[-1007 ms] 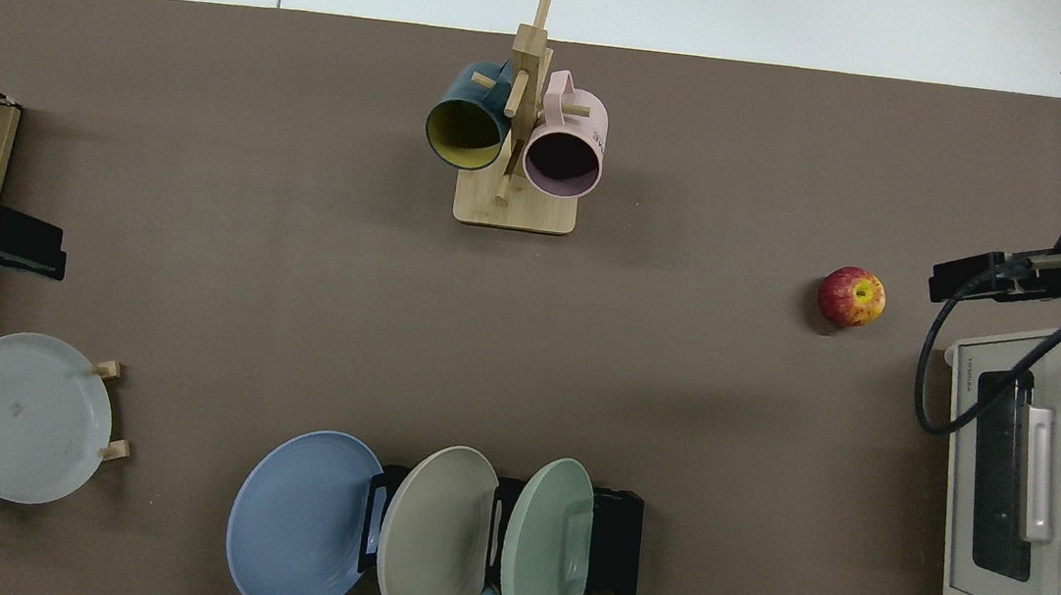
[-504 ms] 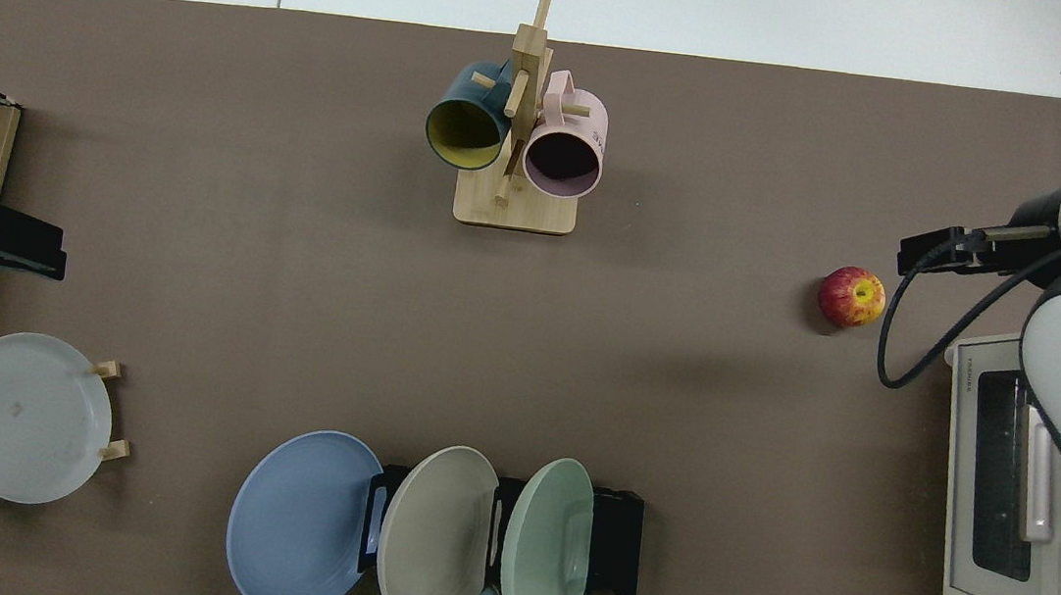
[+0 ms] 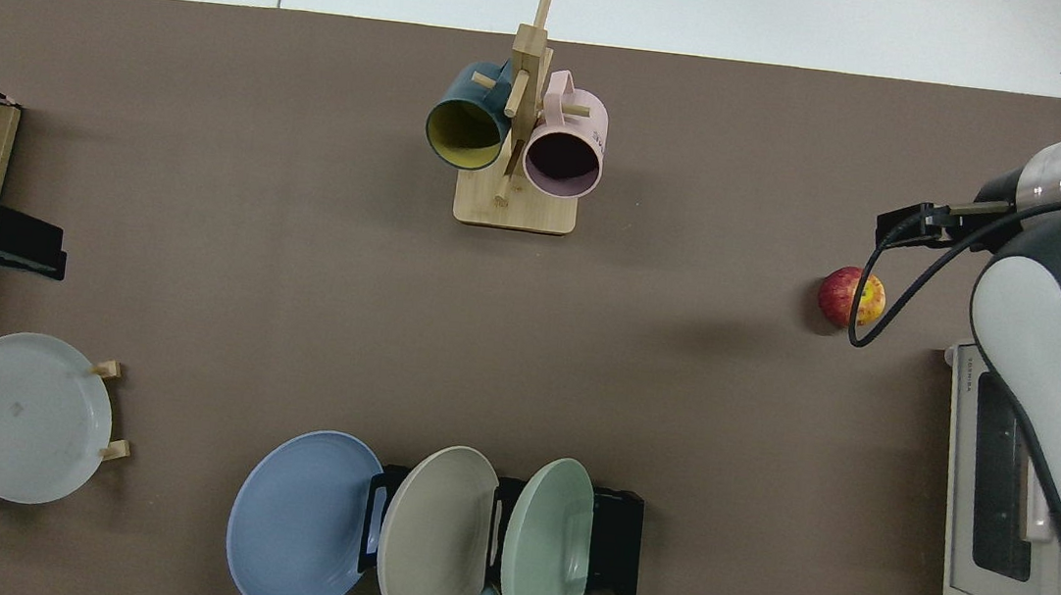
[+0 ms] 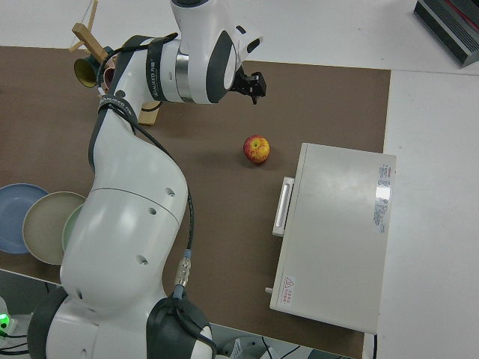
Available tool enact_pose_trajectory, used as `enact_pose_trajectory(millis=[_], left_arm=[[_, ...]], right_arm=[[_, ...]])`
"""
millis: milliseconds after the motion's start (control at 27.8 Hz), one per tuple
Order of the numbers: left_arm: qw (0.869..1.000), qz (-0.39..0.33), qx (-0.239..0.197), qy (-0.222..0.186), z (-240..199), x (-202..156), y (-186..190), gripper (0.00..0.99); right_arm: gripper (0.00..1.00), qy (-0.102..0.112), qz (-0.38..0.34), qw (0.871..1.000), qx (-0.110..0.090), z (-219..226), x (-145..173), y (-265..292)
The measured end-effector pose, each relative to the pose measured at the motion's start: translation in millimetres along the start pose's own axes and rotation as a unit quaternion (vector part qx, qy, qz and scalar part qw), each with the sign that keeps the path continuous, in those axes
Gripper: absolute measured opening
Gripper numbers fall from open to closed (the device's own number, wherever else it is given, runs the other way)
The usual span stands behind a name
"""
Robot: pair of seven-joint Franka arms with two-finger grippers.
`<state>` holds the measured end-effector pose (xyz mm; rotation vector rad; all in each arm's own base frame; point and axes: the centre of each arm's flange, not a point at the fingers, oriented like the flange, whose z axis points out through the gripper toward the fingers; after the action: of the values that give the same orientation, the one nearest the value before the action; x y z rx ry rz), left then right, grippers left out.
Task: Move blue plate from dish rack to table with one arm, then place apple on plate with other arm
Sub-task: 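Reach the right gripper down to the red apple and grasp it, then reach the left gripper to the blue plate in the dish rack and grasp it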
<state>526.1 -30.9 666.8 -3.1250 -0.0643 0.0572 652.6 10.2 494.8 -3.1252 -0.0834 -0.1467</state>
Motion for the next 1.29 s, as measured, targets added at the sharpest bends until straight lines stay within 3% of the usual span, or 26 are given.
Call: enact_pose_trajectory(millis=[144, 360, 647, 863, 1295], left_arm=[[1.0, 0.0, 0.0, 0.0, 0, 0, 0, 0.991], [1.0, 0.0, 0.0, 0.0, 0, 0, 0, 0.991], [1.0, 0.001, 0.001, -0.011, 1, -4, 1, 0.991], [1.0, 0.008, 0.0, -0.023, 2, -11, 8, 0.982], [0.996, 0.068, 0.007, -0.059, 84, -90, 68, 0.987]], right_arm=[[1.0, -0.009, 0.006, 1.0, -0.001, 19, 3, 7], [1.0, 0.002, 0.008, 1.0, -0.004, 50, 4, 11], [1.0, -0.007, 0.007, 1.0, -0.005, 95, 0, 11], [1.0, -0.011, 0.0, 1.0, -0.019, 123, -5, 14], [1.0, -0.025, 0.005, 0.999, -0.022, 174, -27, 25]])
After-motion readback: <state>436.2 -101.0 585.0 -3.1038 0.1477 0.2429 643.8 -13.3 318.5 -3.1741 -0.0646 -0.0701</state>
